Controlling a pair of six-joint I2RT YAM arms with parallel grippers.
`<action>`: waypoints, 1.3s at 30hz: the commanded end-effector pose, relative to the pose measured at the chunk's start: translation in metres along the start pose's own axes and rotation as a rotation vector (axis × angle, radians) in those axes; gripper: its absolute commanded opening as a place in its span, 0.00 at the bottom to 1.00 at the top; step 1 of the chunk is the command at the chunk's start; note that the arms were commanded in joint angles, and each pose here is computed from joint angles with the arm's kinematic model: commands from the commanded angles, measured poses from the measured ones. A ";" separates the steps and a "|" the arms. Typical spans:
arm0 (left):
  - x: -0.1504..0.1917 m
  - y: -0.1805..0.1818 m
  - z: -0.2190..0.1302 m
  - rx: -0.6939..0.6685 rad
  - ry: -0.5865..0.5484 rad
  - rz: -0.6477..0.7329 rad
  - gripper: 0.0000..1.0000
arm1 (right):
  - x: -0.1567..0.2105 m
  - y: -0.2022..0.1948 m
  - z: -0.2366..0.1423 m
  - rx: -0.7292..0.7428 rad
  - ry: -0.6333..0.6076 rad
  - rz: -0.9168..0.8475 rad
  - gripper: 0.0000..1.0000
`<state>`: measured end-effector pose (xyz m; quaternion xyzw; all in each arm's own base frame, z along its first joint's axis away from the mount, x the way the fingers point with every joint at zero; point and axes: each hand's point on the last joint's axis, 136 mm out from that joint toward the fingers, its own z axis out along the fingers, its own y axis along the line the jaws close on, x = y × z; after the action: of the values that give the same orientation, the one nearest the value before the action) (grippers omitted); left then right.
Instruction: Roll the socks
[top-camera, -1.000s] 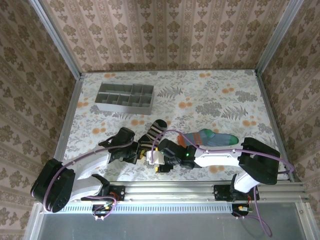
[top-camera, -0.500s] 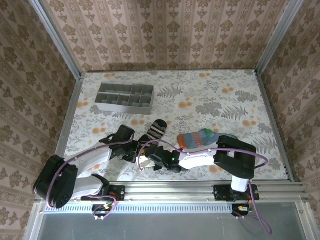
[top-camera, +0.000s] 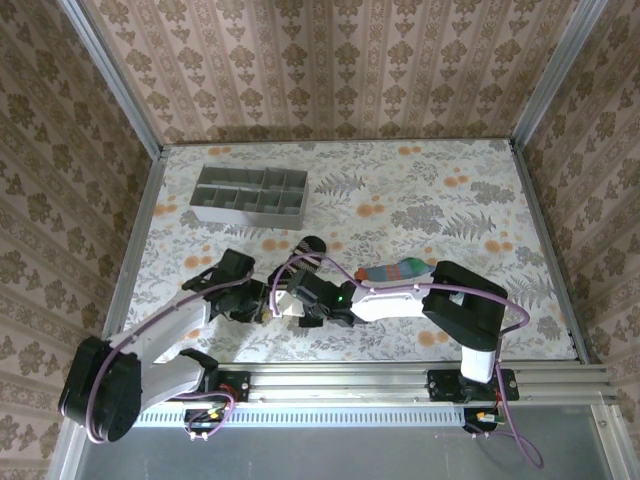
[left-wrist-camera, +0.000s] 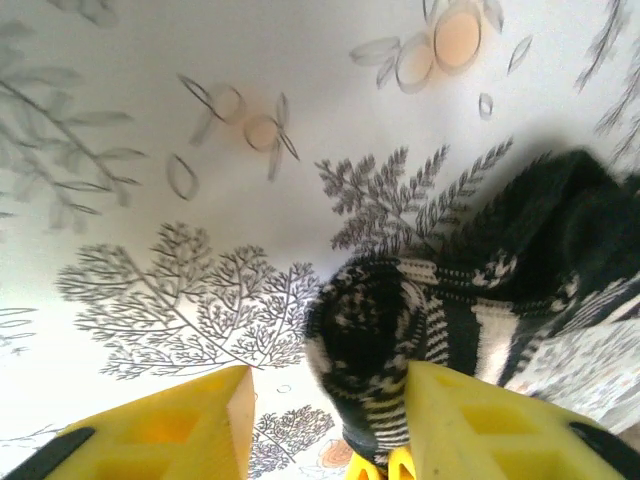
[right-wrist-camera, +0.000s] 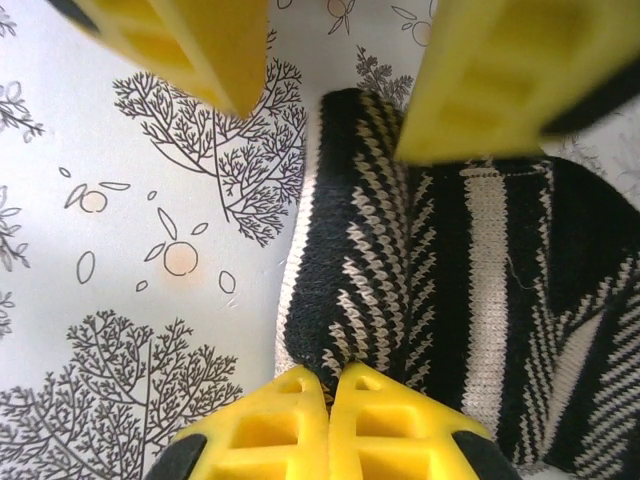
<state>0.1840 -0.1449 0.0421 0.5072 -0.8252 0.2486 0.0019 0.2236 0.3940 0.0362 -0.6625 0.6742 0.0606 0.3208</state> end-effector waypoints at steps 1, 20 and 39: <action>-0.014 0.018 -0.015 -0.050 -0.053 -0.032 0.46 | 0.063 0.046 0.008 -0.249 0.213 0.121 0.00; 0.011 -0.016 -0.006 0.118 0.008 0.059 0.51 | 0.071 0.035 0.013 -0.559 0.268 0.560 0.00; 0.008 0.015 0.053 -0.094 0.024 0.073 0.28 | 0.067 0.013 0.018 -0.667 0.246 0.815 0.00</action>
<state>0.2074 -0.1837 0.0216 0.4631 -0.8395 0.2841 -0.0072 0.2431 0.3839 0.0316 -0.4524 0.8053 0.3794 0.0527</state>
